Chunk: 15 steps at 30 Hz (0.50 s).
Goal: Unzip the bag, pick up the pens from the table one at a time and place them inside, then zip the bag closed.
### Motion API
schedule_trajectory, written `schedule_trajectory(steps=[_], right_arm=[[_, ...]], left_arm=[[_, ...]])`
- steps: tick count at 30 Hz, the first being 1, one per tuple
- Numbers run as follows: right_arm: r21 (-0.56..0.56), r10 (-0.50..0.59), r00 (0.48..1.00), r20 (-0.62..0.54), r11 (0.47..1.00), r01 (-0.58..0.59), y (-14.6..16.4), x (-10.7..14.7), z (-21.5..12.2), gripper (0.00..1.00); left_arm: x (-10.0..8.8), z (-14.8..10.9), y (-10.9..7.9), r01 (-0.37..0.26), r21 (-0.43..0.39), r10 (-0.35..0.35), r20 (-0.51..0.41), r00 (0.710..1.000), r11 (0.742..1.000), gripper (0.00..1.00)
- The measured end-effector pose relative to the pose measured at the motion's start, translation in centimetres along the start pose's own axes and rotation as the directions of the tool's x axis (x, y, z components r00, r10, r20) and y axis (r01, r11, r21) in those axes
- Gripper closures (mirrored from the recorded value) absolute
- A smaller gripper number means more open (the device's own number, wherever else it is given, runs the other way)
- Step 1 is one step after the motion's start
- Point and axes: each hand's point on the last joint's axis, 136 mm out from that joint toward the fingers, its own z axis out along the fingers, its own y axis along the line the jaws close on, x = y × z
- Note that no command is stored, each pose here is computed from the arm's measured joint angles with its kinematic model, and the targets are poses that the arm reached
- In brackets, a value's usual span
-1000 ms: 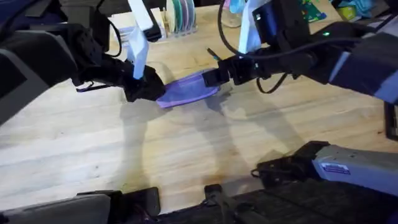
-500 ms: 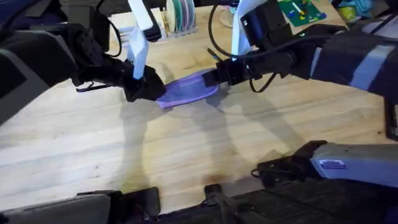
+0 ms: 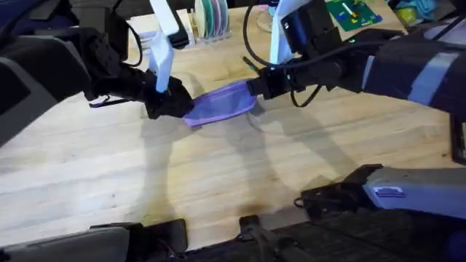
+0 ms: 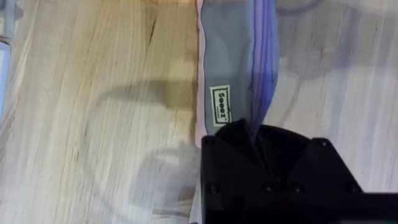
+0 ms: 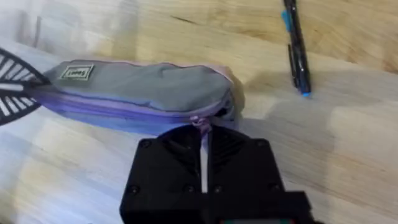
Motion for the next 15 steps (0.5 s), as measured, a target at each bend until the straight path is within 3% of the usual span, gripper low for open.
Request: schedule_trajectory(steps=[9, 15], right_arm=[[0.003, -0.001, 1.000, 0.007, 1.000, 0.001, 0.0, -0.1, -0.3, 0.973], [-0.015, -0.019, 0.993, 0.115, 1.000, 0.021, 0.9, -1.9, -3.4, 0.971]], left_arm=[[0.0, 0.0, 0.0, 0.001, 0.000, -0.001, -0.001, 1.000, 1.000, 0.959], [0.2, -0.1, 0.1, 0.010, -0.002, -0.010, -0.004, 1.000, 1.000, 0.958]])
